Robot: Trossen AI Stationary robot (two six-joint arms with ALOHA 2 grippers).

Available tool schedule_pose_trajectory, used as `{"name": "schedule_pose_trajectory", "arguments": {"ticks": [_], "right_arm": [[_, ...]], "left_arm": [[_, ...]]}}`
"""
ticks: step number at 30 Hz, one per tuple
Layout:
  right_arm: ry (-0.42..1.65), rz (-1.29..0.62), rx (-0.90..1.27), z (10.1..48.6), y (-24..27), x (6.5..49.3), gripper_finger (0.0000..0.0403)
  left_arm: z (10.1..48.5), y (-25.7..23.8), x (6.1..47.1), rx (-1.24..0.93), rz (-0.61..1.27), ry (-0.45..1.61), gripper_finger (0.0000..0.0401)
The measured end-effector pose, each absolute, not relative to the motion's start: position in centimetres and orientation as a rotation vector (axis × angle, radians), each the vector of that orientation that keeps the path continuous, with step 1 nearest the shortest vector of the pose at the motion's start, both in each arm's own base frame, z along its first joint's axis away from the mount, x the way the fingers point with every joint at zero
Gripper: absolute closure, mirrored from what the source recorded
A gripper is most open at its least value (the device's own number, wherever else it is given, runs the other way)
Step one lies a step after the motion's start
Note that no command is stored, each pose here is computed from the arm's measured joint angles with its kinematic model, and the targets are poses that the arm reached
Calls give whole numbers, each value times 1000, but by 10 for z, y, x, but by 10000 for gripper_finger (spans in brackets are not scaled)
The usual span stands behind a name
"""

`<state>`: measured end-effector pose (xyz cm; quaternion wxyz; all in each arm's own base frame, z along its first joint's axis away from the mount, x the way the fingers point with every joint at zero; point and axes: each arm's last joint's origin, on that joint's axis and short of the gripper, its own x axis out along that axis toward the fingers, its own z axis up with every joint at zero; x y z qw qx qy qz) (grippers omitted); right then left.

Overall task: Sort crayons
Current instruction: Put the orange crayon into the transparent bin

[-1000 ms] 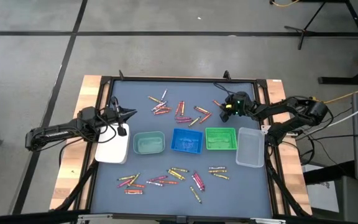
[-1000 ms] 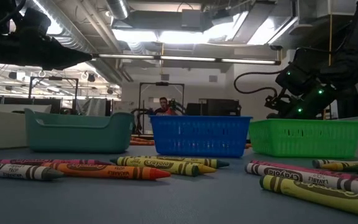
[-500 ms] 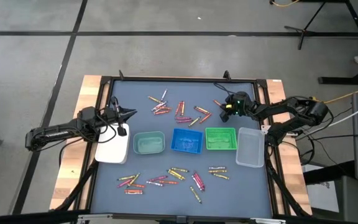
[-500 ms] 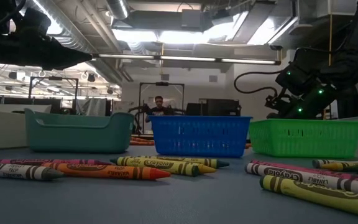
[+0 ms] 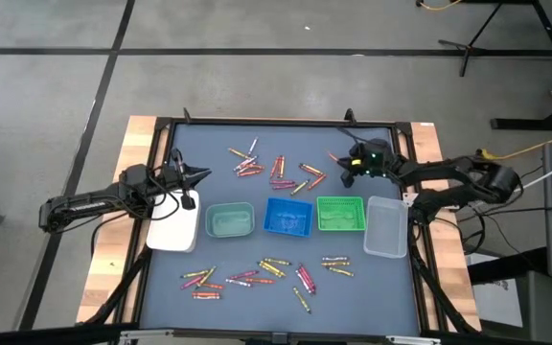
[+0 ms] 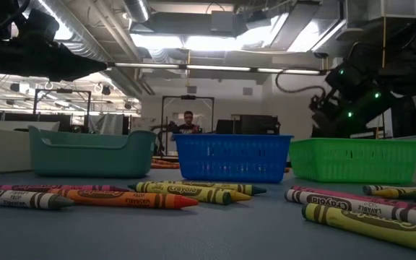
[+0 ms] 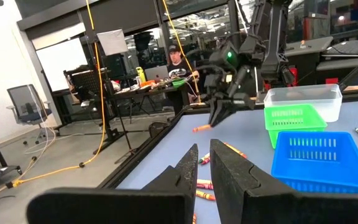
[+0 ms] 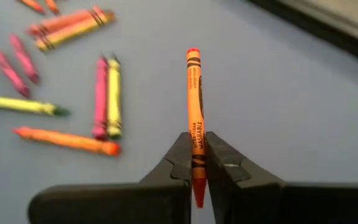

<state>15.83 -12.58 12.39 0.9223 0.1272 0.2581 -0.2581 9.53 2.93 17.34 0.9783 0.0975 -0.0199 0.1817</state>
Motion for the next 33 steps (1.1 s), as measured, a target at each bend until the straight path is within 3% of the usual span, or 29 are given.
{"name": "schedule_pose_trajectory", "arguments": {"ticks": [9,18,28,33], "right_arm": [[316,-307,219,168,-110,150,381],[248,-102,375,193,-83,125,380],[147,-70,438,215,-63,104,380],[245,-130,409,245,-58,95,390]], "left_arm": [[173,29,95,196,366,-40,372],[173,29,95,196,366,-40,372],[173,29,95,196,366,-40,372],[173,29,95,196,366,-40,372]]}}
